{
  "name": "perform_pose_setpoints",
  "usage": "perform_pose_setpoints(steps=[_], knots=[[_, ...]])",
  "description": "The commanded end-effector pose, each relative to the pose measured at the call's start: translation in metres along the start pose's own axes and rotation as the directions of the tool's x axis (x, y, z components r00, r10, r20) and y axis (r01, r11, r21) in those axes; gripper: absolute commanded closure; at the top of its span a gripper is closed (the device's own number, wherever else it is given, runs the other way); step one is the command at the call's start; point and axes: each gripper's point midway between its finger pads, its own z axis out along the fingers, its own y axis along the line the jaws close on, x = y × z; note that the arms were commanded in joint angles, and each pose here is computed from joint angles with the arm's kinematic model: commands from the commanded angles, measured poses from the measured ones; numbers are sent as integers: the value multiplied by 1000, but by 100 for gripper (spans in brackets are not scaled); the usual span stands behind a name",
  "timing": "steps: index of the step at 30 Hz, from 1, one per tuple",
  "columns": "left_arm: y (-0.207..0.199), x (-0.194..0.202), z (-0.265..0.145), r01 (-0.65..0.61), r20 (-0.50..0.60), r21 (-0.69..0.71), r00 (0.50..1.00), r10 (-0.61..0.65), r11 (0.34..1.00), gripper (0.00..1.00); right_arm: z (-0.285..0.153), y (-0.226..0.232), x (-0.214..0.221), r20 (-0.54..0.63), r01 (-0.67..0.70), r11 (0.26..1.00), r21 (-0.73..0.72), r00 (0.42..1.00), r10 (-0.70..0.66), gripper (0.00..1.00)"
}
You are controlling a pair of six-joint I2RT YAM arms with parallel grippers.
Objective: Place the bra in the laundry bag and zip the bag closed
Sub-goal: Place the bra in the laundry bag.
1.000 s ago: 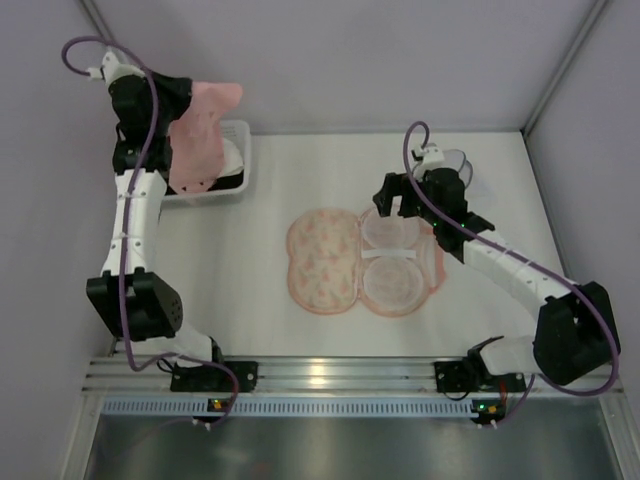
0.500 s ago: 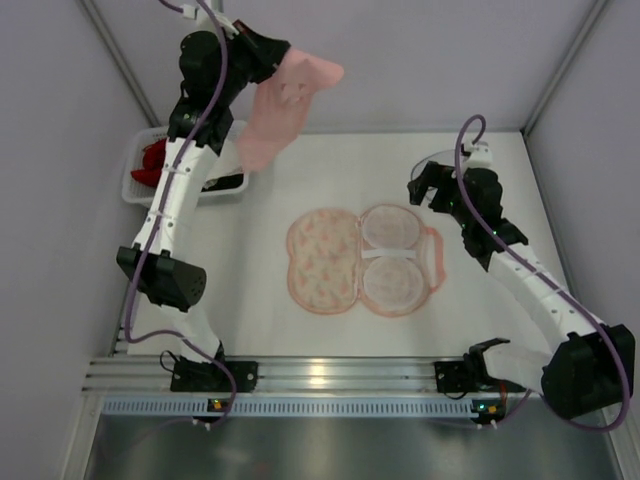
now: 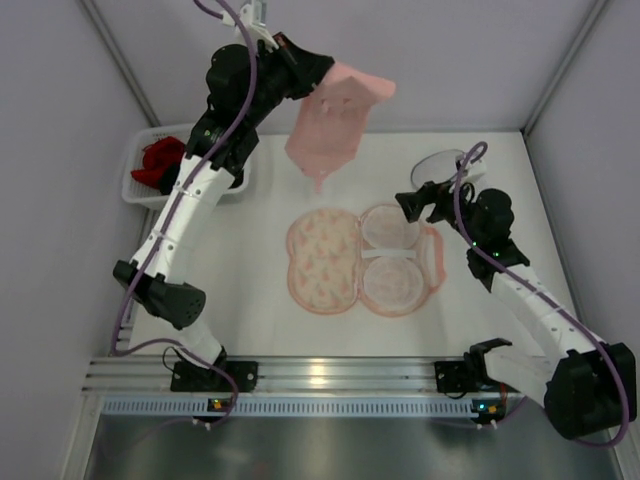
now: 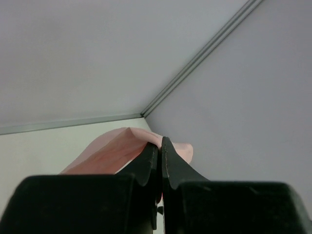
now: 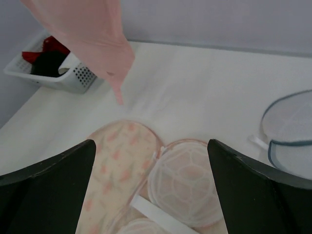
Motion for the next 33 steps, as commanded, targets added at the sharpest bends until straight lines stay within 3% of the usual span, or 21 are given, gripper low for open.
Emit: perform_pose_setpoints(steps=[1,6,11,15,23,28,33], knots=[[-29,-29,-36,57,94,32,994,-60,998,100,1,43,-60,230,177,961,-211,965,-127,1],[-35,-11,-48,127,66,46,989,-130,991,100,22,52,-79,303,200,942,-269,946,-114,1],[-34,-2,-65,179,68,19,981,-180,984,100,23,100,-108,405,280,825,-491,912,-69,1],[-28,-8,-77,214,121,-14,970,-211,977,100,29,133,-113,412,320,742,-589,909,-65,1],[-25,5,-93,252,105,-22,963,-249,967,100,60,165,-118,447,386,757,-527,884,-140,1],[-32,9,-100,288,83,2,954,-287,958,100,81,171,-113,461,526,737,-424,826,-325,1],[-37,9,-110,310,79,15,947,-310,951,100,97,179,-113,466,539,726,-426,819,-334,1]])
